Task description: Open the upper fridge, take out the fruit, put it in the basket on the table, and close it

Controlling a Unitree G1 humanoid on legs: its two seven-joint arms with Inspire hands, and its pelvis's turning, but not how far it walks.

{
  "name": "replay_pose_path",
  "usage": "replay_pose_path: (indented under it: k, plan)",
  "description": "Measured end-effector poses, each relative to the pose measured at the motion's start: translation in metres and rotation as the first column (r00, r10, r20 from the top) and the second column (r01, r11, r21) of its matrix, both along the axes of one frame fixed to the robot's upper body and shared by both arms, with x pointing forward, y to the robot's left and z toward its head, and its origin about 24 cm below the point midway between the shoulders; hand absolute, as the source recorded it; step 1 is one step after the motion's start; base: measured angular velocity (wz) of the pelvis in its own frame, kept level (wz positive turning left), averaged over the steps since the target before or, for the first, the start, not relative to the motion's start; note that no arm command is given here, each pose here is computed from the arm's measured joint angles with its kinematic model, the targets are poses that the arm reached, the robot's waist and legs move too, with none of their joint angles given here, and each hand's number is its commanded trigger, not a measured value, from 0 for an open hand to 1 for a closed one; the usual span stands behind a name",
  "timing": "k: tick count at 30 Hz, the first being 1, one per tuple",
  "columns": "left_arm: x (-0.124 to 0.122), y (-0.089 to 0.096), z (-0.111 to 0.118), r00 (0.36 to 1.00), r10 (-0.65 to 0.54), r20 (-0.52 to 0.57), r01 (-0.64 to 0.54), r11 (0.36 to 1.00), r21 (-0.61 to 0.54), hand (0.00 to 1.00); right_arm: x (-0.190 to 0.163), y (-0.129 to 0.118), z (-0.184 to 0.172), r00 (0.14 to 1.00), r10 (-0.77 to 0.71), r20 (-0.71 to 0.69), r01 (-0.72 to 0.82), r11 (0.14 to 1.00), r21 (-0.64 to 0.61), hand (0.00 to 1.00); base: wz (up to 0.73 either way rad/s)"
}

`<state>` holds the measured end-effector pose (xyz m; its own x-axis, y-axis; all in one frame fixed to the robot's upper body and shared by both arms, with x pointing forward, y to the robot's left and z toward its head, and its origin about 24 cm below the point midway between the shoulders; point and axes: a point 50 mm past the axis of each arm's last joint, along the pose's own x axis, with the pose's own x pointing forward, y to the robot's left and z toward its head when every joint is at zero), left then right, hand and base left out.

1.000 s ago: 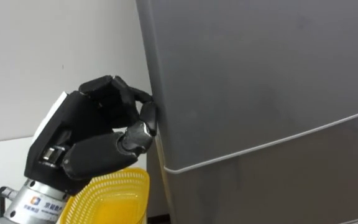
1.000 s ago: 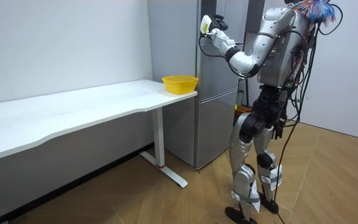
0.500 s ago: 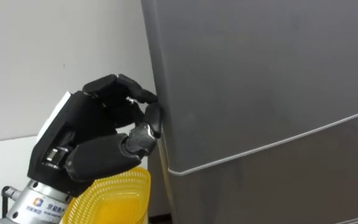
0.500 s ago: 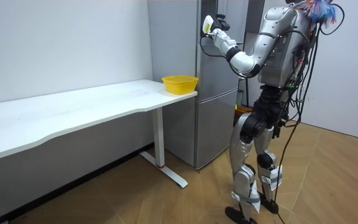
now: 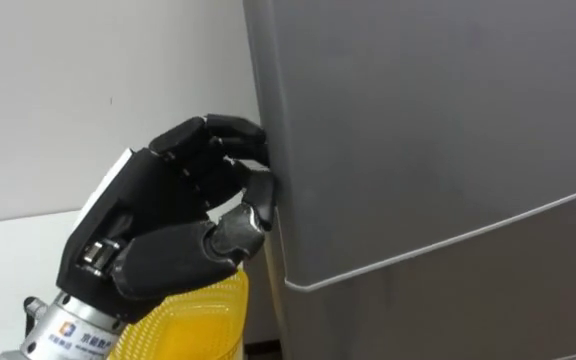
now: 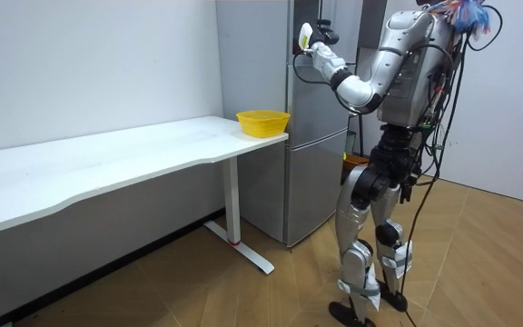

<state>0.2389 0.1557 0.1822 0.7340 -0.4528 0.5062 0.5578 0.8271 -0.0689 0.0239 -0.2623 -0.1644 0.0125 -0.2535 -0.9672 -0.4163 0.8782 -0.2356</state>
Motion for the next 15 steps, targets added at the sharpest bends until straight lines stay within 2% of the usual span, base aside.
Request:
replay_pose_path:
  k: [15]
  plan:
    - [-0.0043, -0.0097, 0.0001, 0.990, -0.137, 0.019, 0.137, 0.990, -0.013, 0.00, -0.0037, -0.0042, 0.0012, 1.000, 0.008, -0.011, -0.008, 1.000, -0.008, 0.00, 0.00]
